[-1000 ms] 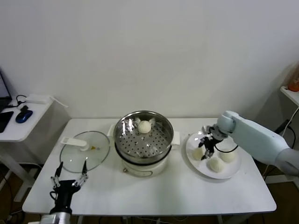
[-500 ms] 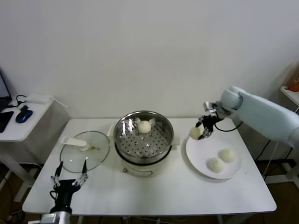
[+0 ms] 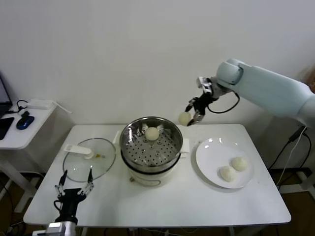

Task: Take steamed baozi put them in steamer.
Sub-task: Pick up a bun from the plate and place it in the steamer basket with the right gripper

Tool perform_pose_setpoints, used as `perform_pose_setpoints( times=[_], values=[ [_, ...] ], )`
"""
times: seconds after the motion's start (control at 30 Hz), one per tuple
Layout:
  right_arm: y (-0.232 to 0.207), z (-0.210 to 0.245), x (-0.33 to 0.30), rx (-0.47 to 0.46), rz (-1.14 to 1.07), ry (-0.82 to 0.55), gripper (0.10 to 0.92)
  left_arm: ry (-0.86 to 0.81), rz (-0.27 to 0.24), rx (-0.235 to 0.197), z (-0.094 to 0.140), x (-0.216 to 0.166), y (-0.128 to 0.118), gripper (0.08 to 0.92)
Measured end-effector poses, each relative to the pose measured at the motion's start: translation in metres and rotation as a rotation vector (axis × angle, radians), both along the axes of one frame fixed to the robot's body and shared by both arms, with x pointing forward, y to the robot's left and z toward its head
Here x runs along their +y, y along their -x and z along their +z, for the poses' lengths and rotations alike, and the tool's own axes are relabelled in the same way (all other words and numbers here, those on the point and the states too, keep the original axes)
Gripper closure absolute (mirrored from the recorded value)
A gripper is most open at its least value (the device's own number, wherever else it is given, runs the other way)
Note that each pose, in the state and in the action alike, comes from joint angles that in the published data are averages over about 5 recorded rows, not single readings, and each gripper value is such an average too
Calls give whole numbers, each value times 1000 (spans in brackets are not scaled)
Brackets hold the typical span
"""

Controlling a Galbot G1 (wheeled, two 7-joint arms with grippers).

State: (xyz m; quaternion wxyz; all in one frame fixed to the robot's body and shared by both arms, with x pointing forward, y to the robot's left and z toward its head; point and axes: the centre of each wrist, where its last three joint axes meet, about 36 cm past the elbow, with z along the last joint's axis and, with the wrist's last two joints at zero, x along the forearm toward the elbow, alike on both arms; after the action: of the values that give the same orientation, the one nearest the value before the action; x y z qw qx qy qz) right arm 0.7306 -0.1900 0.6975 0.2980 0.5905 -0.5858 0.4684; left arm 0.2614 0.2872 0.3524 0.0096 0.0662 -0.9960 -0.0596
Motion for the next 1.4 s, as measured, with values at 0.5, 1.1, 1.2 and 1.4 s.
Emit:
perform_pose_setpoints(
  times=[0.5,1.1,1.2,1.4],
  values=[
    [4,-49,139,60,140,28,344,-2,12,21,1,-2,4,177],
    [8,-98,190,92,161,40,345,2,20,30,0,0,8,177],
    [8,-103,193,94,159,39,344,2,20,33,-1,1,9,177],
    [8,-110,196,98,159,39,344,3,21,35,-3,3,8,177]
  ],
)
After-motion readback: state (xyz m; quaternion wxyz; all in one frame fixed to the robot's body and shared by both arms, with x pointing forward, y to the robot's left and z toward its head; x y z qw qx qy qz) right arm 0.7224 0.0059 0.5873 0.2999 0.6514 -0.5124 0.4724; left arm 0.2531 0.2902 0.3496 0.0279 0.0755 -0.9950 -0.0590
